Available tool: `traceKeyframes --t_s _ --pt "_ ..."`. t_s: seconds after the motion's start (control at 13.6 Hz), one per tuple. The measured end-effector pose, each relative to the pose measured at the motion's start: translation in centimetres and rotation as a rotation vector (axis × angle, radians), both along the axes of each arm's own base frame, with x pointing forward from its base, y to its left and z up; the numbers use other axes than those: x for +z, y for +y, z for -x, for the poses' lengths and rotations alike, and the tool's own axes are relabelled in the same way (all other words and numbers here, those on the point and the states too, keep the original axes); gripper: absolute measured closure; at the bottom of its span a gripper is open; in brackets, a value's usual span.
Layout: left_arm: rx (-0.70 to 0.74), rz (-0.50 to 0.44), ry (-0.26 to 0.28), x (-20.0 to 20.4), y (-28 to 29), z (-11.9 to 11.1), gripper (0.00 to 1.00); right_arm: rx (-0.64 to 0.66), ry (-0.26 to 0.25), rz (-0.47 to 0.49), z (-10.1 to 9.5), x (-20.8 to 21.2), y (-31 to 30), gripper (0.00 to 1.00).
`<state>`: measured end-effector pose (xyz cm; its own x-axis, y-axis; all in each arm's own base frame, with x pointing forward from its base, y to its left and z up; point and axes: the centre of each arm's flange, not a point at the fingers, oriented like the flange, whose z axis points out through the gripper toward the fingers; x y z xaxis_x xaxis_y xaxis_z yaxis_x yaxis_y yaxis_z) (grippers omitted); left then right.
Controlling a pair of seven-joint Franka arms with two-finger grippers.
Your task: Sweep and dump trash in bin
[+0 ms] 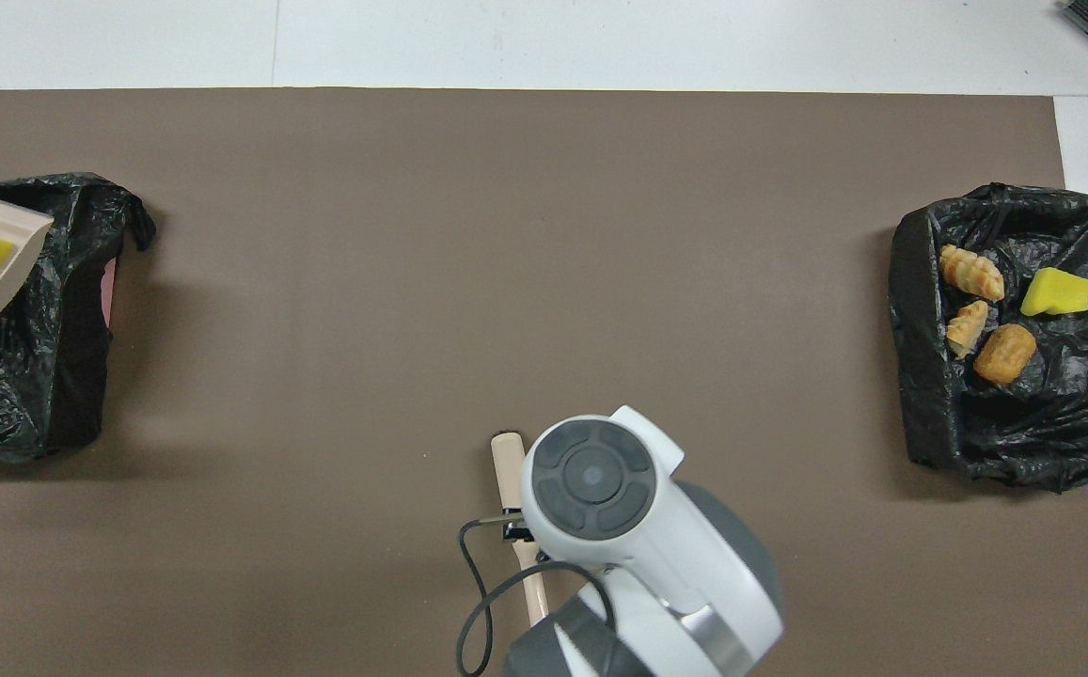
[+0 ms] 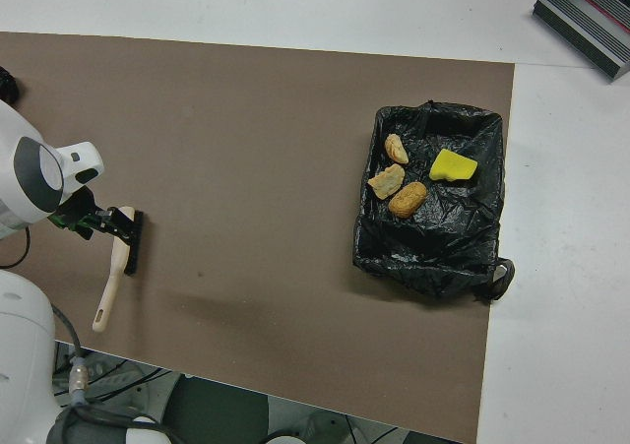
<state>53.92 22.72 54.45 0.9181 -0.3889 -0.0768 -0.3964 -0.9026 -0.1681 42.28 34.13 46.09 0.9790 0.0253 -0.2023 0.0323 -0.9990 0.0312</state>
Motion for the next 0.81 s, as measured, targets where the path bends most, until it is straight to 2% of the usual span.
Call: traceKeyframes --t_s 0.22,0.37,0.59,0.81 --pt "-0.112 -0.136 0.077 -0.6 0.6 -1.1 0.68 0.049 -0.024 -0.01 -5.2 2.3 -6.7 0.0" --pt "-0.242 -0.246 0.142 -0.7 1.2 -1.8 0.68 0.044 -0.045 -0.027 -8.2 3.5 -11.8 0.0" --pt "-0.402 -0.388 0.207 0.1 1.6 -2.8 0.68 0.065 -0.075 -0.046 -11.2 6.2 -19.0 0.0" --pt "-0.527 -0.521 0.259 0.6 0.6 -4.0 0.68 0.113 -0.123 -0.026 -13.0 8.5 -25.0 0.0"
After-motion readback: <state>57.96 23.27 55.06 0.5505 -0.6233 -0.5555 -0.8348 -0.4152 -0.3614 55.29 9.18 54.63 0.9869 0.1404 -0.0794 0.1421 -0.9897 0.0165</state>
